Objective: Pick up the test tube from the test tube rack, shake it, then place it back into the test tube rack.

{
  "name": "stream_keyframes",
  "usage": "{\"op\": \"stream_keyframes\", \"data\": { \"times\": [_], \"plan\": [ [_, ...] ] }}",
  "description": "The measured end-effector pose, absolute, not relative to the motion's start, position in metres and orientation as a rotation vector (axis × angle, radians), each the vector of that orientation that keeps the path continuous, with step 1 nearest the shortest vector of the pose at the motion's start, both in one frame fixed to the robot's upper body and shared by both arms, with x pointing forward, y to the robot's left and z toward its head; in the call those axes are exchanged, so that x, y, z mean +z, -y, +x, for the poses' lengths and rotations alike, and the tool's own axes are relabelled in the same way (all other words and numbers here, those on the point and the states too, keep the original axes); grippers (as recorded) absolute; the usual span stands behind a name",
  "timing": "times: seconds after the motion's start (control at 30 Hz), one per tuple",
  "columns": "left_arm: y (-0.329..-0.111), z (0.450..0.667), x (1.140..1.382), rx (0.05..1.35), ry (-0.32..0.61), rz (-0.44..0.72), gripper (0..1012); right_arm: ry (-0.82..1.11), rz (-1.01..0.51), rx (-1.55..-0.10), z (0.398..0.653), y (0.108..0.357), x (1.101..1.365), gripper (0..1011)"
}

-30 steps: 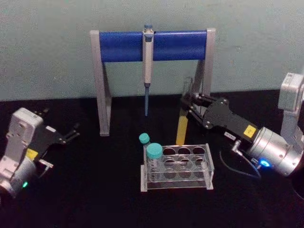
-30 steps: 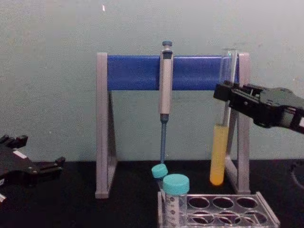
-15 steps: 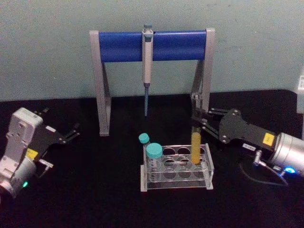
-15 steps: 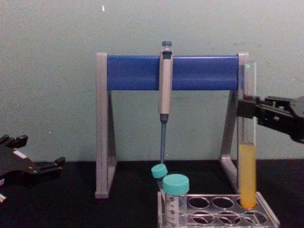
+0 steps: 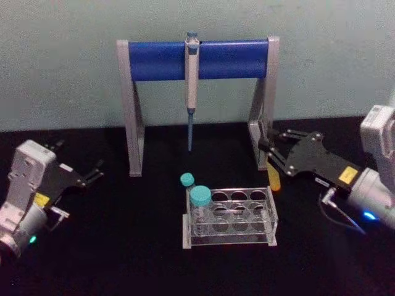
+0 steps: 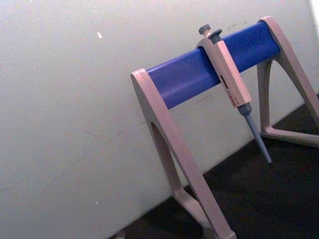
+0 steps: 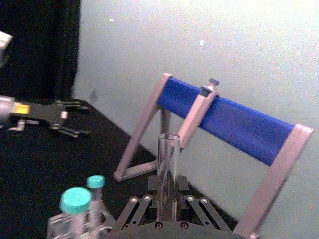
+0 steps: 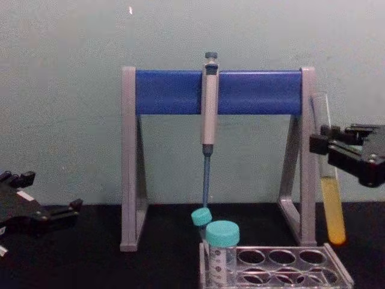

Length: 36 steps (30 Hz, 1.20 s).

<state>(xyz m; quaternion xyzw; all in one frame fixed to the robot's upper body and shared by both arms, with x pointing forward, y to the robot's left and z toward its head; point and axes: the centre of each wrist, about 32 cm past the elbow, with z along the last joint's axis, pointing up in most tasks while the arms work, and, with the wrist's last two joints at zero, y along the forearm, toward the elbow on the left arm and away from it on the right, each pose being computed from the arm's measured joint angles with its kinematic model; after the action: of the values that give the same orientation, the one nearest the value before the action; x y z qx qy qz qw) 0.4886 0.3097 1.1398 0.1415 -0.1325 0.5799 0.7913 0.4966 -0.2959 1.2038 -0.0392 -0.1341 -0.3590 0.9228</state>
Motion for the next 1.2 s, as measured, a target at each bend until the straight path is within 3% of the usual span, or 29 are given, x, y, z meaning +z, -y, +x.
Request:
{"op": "stream_keyframes", "data": {
  "times": [0.33, 0.67, 0.9, 1.2],
  "plan": [
    [-0.31, 0.489, 1.14, 1.248, 0.285, 0.304, 1001, 0.285, 0.038, -0.779, 0.508, 0.273, 1.188, 229],
    [-0.31, 0.489, 1.14, 1.248, 0.285, 0.304, 1001, 0.117, 0.225, -0.618, 0.517, 0.261, 1.18, 229],
    [-0.31, 0.489, 1.14, 1.248, 0.285, 0.304, 1001, 0.027, 0.254, -0.516, 0.517, 0.265, 1.182, 229],
    [-0.31, 0.489, 1.14, 1.248, 0.285, 0.304, 1001, 0.0, 0.149, -0.488, 0.509, 0.29, 1.196, 229]
  ]
}}
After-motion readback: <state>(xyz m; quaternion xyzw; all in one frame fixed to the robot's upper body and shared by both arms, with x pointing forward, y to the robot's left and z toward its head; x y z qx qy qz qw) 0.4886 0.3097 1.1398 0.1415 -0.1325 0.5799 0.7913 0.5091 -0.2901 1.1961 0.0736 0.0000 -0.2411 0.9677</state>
